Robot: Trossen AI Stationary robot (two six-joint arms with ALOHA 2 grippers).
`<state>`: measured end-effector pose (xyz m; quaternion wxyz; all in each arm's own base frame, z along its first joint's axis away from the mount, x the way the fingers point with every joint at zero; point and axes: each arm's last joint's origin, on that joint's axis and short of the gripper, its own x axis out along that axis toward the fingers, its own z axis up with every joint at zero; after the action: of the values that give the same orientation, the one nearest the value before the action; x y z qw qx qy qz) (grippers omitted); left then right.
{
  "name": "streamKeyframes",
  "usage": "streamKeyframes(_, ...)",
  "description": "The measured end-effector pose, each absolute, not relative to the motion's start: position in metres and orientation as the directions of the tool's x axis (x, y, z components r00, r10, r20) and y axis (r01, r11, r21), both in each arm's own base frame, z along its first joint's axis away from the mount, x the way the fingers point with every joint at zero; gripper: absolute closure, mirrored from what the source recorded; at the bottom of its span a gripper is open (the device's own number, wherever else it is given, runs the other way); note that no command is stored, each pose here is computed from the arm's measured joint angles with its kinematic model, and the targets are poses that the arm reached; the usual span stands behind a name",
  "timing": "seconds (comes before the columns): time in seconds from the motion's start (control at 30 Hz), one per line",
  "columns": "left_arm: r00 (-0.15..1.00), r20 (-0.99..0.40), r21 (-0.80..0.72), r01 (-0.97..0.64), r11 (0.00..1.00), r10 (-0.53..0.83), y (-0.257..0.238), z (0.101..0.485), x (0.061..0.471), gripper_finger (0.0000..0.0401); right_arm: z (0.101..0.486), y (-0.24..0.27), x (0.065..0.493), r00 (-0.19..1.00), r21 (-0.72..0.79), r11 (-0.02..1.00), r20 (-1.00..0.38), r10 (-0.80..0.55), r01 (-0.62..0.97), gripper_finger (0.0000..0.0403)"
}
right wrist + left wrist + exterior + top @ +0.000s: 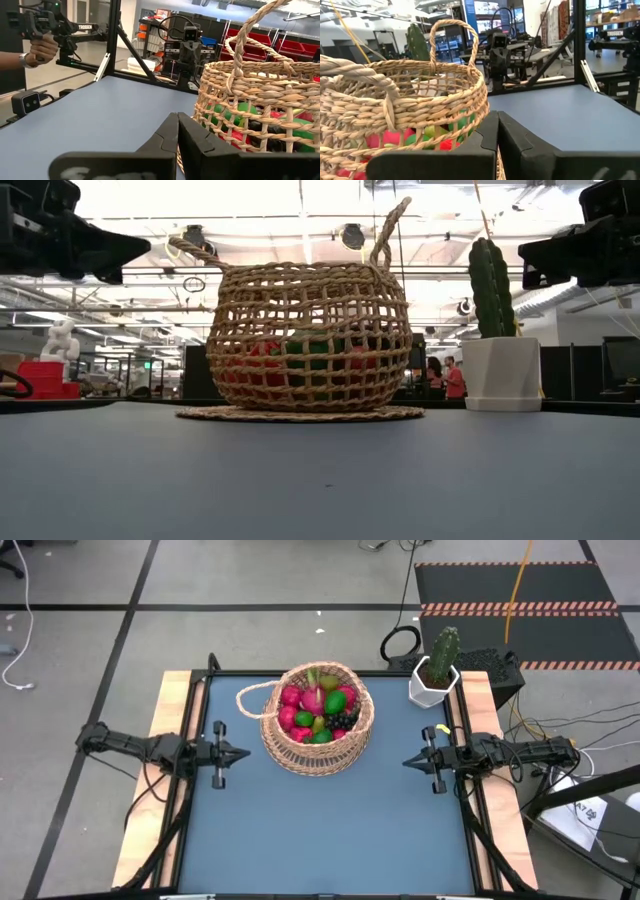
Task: Build produce basket
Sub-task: Return to Home Position
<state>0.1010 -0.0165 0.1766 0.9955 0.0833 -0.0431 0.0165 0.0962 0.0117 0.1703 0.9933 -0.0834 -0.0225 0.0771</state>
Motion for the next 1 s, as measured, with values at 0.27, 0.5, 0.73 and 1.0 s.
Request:
streamKeyframes(0.27,0.999,0.045,0.176,-0.036,0.984,0.028,-0.007,0.172,0.103,0.0397,0.17,0.012,0.096,0.987,-0.169,0.974,0.032,0.157,-0.15,0.0403)
streamKeyframes(0.5,0.997,-0.053,0.176,-0.054,0.983,0.064,-0.003,0.163,0.103,0.0391,0.17,0.012,0.096,0.987,-0.169,0.974,0.032,0.157,-0.15,0.0403)
streamKeyframes(0.73,0.996,-0.059,0.165,-0.057,0.985,0.067,-0.003,0.162,0.103,0.0391,0.17,0.012,0.096,0.987,-0.169,0.974,0.032,0.158,-0.15,0.0403)
streamKeyframes(1.0,0.996,-0.061,0.08,-0.063,0.995,0.068,-0.003,0.162,0.103,0.039,0.17,0.012,0.096,0.987,-0.169,0.974,0.032,0.158,-0.15,0.0403)
